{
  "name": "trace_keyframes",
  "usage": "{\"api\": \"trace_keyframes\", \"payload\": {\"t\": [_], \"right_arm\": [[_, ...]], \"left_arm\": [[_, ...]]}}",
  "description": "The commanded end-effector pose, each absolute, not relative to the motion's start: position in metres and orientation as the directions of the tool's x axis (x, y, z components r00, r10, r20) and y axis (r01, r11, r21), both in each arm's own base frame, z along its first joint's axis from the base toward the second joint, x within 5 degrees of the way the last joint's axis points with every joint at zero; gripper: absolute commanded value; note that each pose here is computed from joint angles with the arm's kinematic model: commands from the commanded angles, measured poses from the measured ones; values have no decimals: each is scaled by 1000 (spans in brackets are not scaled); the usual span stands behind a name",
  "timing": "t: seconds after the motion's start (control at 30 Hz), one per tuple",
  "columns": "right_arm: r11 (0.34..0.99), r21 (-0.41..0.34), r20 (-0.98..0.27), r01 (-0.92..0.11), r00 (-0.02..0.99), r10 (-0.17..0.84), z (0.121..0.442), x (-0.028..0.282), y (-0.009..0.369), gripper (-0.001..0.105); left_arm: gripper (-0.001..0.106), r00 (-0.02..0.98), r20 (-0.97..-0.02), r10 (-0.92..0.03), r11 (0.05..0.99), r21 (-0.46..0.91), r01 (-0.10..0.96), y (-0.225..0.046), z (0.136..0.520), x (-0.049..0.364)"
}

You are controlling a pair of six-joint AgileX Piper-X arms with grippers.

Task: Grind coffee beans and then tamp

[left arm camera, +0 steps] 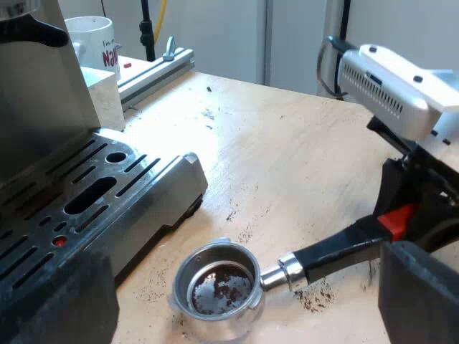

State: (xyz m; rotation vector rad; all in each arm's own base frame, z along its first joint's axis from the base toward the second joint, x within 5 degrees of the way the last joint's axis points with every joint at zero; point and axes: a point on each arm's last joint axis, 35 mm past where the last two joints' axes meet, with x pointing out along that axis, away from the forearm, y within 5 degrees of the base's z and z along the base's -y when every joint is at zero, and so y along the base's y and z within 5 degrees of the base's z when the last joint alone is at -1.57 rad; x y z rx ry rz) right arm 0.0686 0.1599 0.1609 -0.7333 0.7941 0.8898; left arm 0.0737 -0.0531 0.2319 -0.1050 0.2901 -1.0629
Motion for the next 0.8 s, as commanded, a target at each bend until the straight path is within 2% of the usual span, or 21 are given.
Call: {"api": "trace_keyframes", "payload": {"t": [0.03, 0.4, 0.47, 0.53, 0.63, 0.67, 0.73, 0.8], "right_arm": [[460, -220, -793, -860, 433, 429, 163, 70, 162, 0], [458, -206, -789, -865, 424, 445, 148, 69, 159, 1], [468, -175, -808, -866, 398, 434, 143, 68, 160, 8], [491, -156, -827, -857, 385, 410, 137, 68, 161, 21], [504, -148, -840, -851, 378, 390, 133, 68, 161, 34], [504, -148, -841, -851, 377, 389, 133, 68, 161, 35], [508, -147, -849, -848, 372, 375, 130, 68, 161, 46], [511, -146, -851, -847, 371, 372, 129, 68, 161, 51]], "left_arm": [[76, 455, -177, -873, 485, -218, 847, -53, 233, 74], [76, 452, -188, -872, 487, -240, 840, -53, 232, 74], [76, 447, -208, -870, 491, -275, 827, -53, 229, 73], [76, 440, -233, -867, 495, -299, 816, -53, 226, 72], [76, 439, -238, -867, 495, -303, 814, -53, 225, 73], [76, 437, -242, -866, 496, -305, 813, -53, 225, 73], [76, 429, -267, -863, 500, -326, 802, -54, 221, 76], [76, 415, -294, -861, 501, -350, 792, -55, 218, 78]]}}
